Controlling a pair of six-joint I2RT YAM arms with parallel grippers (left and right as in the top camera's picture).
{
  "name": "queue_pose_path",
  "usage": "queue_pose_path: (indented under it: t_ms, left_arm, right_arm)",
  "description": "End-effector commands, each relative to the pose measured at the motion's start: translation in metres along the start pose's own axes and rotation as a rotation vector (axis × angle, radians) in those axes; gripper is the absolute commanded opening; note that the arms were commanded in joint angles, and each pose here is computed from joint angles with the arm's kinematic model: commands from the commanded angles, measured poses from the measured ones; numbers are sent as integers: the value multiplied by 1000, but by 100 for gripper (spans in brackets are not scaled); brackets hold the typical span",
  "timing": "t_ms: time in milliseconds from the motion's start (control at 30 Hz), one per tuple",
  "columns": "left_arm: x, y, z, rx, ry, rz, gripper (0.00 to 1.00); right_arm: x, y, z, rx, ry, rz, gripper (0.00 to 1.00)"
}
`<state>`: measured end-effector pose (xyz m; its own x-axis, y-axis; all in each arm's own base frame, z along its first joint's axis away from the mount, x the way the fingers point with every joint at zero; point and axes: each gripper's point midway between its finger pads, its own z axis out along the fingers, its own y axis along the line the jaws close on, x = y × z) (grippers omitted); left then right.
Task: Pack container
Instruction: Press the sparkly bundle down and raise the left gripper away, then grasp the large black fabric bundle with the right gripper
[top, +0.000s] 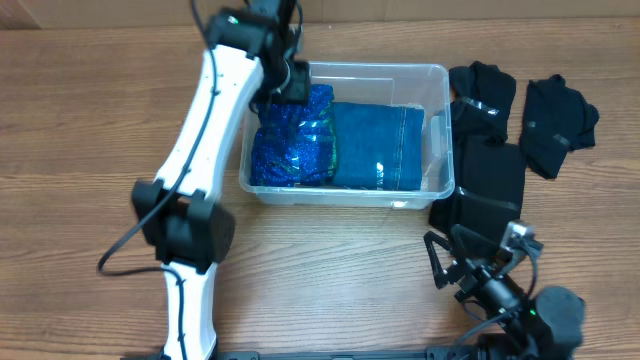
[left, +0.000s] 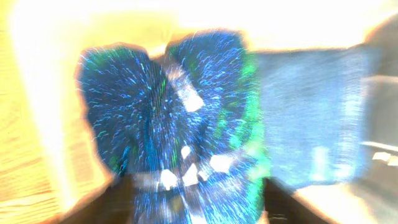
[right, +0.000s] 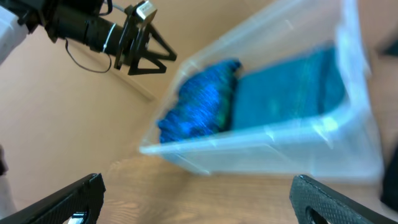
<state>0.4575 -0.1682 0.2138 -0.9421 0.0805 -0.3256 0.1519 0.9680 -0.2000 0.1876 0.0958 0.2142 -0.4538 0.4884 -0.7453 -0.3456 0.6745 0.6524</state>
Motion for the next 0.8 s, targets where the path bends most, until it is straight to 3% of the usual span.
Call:
queue_pose_path:
  t_ms: [0, 100, 233, 500, 633, 767]
  left_arm:
    - [-12, -2, -154, 43, -328, 11, 100]
    - [5, 17, -211, 6, -427, -22, 100]
    - [27, 38, -244, -56, -467, -66, 100]
    - [50, 49, -241, -104, -390, -88, 100]
    - [50, 48, -241, -104, -390, -87, 100]
    - [50, 48, -240, -104, -390, -87, 100]
  right_arm:
    - [-30, 23, -7, 14, -16, -182, 100]
    - [-45, -1, 4, 183, 46, -122, 100]
    - [-57, -54, 24, 476, 177, -20, 100]
    - [-85, -149, 47, 822, 390, 158, 100]
    - [-90, -207, 20, 890, 410, 293, 100]
    - [-67, -245, 6, 891, 466, 453, 100]
